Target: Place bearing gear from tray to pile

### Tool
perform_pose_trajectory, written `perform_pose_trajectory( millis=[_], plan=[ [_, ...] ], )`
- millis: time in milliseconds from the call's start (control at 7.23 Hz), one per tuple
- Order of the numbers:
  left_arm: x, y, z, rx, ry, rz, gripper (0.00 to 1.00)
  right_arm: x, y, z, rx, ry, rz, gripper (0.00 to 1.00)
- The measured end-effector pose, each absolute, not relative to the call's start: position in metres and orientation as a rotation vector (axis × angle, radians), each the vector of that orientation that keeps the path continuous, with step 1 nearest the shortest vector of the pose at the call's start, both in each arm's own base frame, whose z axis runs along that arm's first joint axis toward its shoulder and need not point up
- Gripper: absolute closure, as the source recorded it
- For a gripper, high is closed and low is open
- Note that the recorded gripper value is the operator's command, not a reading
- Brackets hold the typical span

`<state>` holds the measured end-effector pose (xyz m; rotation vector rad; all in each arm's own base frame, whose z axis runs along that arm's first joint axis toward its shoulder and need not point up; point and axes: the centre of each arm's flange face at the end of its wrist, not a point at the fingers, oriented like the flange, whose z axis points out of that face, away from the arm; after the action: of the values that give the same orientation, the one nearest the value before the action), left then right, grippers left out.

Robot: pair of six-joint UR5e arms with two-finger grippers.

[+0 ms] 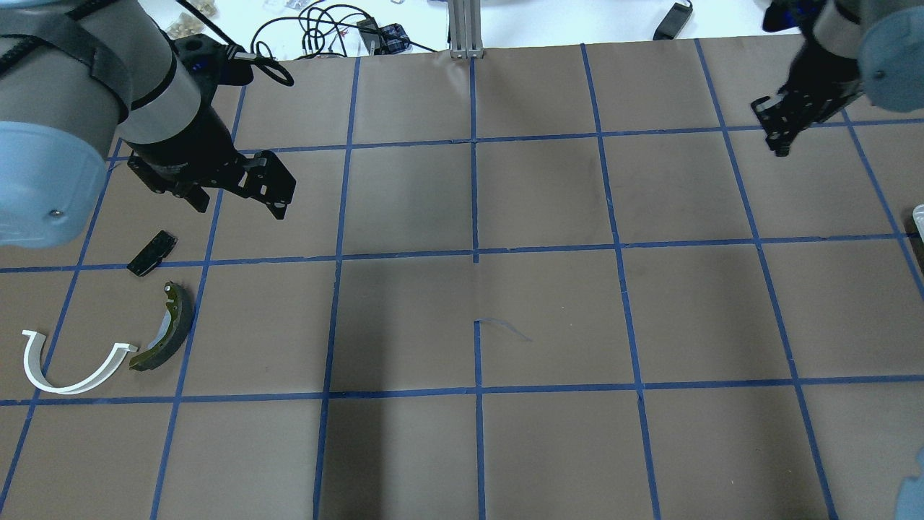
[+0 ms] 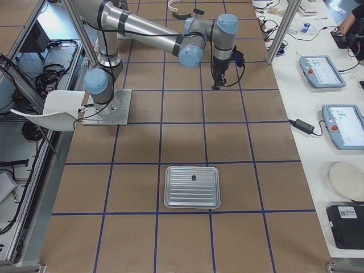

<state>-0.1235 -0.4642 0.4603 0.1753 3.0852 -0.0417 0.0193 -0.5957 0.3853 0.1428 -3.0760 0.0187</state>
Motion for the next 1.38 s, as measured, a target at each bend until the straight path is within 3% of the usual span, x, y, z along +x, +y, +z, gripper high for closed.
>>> perform_pose_trajectory(
  millis=[553, 692, 830, 969, 1107, 1384],
  plan=[
    [-0.118, -0.467, 0.459, 0.087, 3.094, -0.066, 0.00, 0.253, -0.584, 0.319, -0.313, -3.304, -0.084, 0.86],
    [-0.117, -0.467, 0.458, 0.085, 3.095, -0.066, 0.00, 0.303, -0.577, 0.289, -0.344, -3.322, -0.110, 0.79],
    [-0.117, -0.467, 0.458, 0.085, 3.095, -0.065, 0.00, 0.339, -0.569, 0.263, -0.367, -3.323, -0.130, 0.47],
    [-0.117, -0.467, 0.458, 0.085, 3.095, -0.065, 0.00, 0.358, -0.564, 0.244, -0.375, -3.321, -0.145, 0.05],
    [-0.117, -0.467, 0.458, 0.085, 3.094, -0.066, 0.00, 0.366, -0.562, 0.233, -0.381, -3.320, -0.162, 0.00],
    [-0.117, -0.467, 0.456, 0.083, 3.093, -0.062, 0.00, 0.361, -0.570, 0.243, -0.407, -3.329, -0.133, 0.00]
  ],
)
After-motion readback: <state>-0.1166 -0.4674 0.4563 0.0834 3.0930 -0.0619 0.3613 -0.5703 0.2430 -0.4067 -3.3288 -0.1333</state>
